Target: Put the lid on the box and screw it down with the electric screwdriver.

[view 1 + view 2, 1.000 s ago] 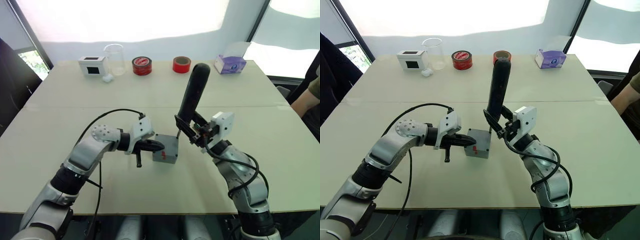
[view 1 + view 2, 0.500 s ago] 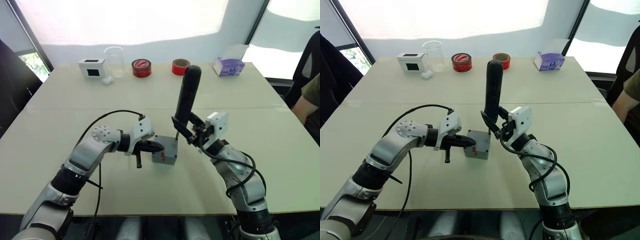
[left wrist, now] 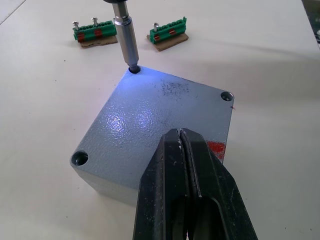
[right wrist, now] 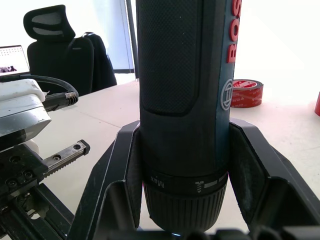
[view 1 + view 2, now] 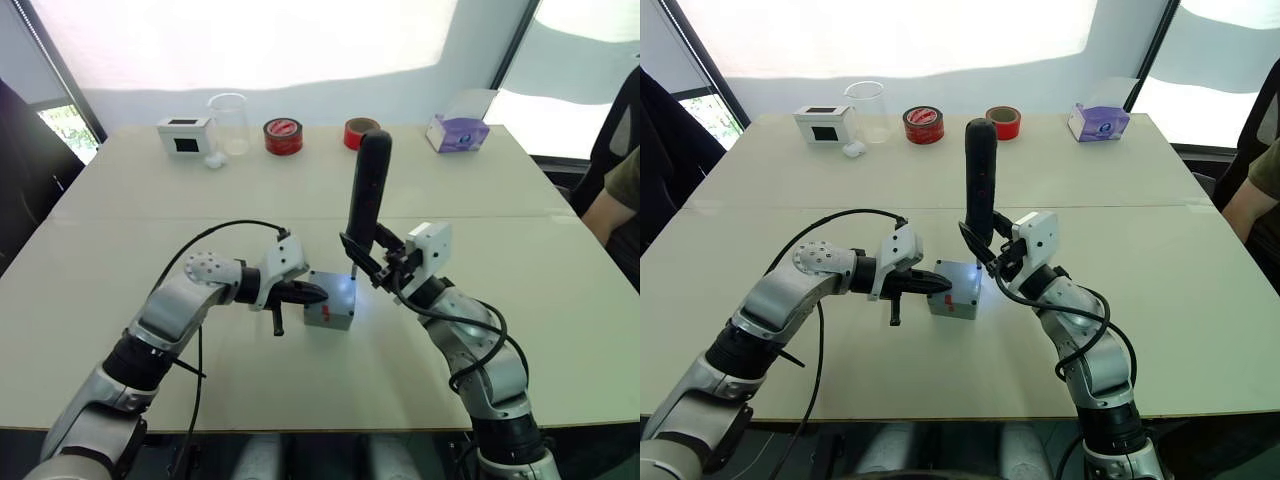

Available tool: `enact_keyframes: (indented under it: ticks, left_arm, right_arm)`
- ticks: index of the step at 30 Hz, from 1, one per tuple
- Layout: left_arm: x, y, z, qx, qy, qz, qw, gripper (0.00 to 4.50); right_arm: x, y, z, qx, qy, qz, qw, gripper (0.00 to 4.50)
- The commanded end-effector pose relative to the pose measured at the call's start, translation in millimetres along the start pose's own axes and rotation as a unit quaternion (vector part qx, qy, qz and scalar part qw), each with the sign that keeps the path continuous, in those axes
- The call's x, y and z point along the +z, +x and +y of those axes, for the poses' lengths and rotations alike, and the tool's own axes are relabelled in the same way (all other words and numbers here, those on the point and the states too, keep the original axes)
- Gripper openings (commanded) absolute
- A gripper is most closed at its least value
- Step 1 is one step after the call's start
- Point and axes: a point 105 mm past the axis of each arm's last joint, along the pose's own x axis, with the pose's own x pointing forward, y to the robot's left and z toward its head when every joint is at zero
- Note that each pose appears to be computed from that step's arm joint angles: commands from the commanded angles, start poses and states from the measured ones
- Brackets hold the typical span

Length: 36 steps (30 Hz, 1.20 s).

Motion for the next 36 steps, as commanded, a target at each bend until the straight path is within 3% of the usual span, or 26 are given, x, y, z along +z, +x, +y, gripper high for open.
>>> enact_keyframes:
  ticks: [1, 7, 12, 20, 24, 28, 32, 35, 36]
  left_arm:
    - [-5, 1, 1, 0.005, -0.006, 0.007, 1.0, 0.0]
    - [-6, 1, 1, 0.006, -0.008, 0.006, 1.0, 0.0]
    - [-6, 3, 1, 0.006, -0.009, 0.005, 1.0, 0.0]
    - [-7, 1, 2, 0.008, -0.011, 0.004, 1.0, 0.0]
    - [-3, -1, 7, 0.019, -0.014, -0.01, 1.0, 0.0]
    - [18, -7, 18, 0.057, -0.029, -0.078, 0.995, 0.0]
    - [38, -18, 18, 0.034, -0.068, -0.124, 0.989, 0.0]
    - [47, -22, 18, 0.029, -0.064, -0.128, 0.989, 0.0]
    - [51, -22, 10, 0.011, -0.038, -0.118, 0.992, 0.0]
  right_arm:
    - [-53, -10, 6, 0.004, 0.049, 0.104, 0.993, 1.8]
    - [-46, -10, 5, 0.005, 0.044, 0.093, 0.995, 1.8]
    - [-24, -6, 3, 0.011, 0.04, 0.05, 0.998, 1.8]
    - [74, 8, -21, 0.0, 0.036, -0.042, 0.998, 1.8]
    - [107, 11, -28, 0.012, 0.067, -0.01, 0.998, 1.8]
    - [130, 10, -49, -0.021, 0.07, 0.007, 0.997, 1.8]
    - [110, -9, -84, -0.1, 0.045, 0.105, 0.988, 1.8]
    - [99, -29, -100, -0.125, 0.05, 0.171, 0.976, 1.8]
    - [83, -50, -112, -0.144, 0.075, 0.241, 0.957, 1.8]
